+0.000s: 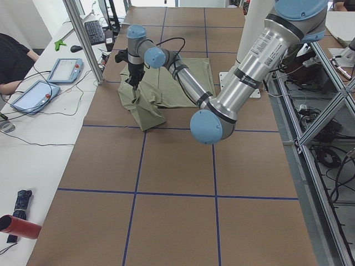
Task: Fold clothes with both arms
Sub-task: 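Lift the cuff with the left gripper and fold the sleeve across the chest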
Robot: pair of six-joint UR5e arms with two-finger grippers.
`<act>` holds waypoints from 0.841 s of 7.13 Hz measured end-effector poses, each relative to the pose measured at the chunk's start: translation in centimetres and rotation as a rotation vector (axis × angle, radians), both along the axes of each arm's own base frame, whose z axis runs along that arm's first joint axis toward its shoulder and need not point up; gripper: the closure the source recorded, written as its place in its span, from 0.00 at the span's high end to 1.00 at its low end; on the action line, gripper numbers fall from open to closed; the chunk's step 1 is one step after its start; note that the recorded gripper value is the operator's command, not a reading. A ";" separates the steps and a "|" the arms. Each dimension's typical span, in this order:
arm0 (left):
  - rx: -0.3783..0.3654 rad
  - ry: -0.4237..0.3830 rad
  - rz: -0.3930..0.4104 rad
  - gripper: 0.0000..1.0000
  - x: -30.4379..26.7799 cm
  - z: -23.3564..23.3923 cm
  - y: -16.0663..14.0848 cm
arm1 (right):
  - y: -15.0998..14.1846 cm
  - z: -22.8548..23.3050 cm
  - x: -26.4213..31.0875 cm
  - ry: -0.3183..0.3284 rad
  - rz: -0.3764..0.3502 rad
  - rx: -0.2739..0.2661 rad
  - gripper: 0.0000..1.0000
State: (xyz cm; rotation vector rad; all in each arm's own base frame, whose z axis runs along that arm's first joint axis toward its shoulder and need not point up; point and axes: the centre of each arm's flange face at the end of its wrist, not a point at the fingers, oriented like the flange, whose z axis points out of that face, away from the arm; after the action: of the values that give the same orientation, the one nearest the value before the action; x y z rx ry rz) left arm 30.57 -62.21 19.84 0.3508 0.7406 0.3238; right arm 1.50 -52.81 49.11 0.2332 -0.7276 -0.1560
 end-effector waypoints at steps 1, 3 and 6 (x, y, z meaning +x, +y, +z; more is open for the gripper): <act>-0.068 0.013 -0.041 0.00 5.1 -4.3 -1.2 | 0.2 0.5 0.5 0.003 0.001 -0.001 1.00; -0.203 0.029 -0.130 0.00 16.8 -11.3 -1.6 | 0.4 0.9 0.9 0.007 0.003 -0.004 1.00; -0.291 0.123 -0.236 0.00 29.8 -15.9 1.7 | 0.6 1.3 1.0 0.012 0.006 -0.010 1.00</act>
State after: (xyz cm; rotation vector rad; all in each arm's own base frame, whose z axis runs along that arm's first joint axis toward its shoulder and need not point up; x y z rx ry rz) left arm 60.41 -60.49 3.93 0.1807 0.8450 -0.0300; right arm 2.48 -52.23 50.40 0.2249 -0.7153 -0.1482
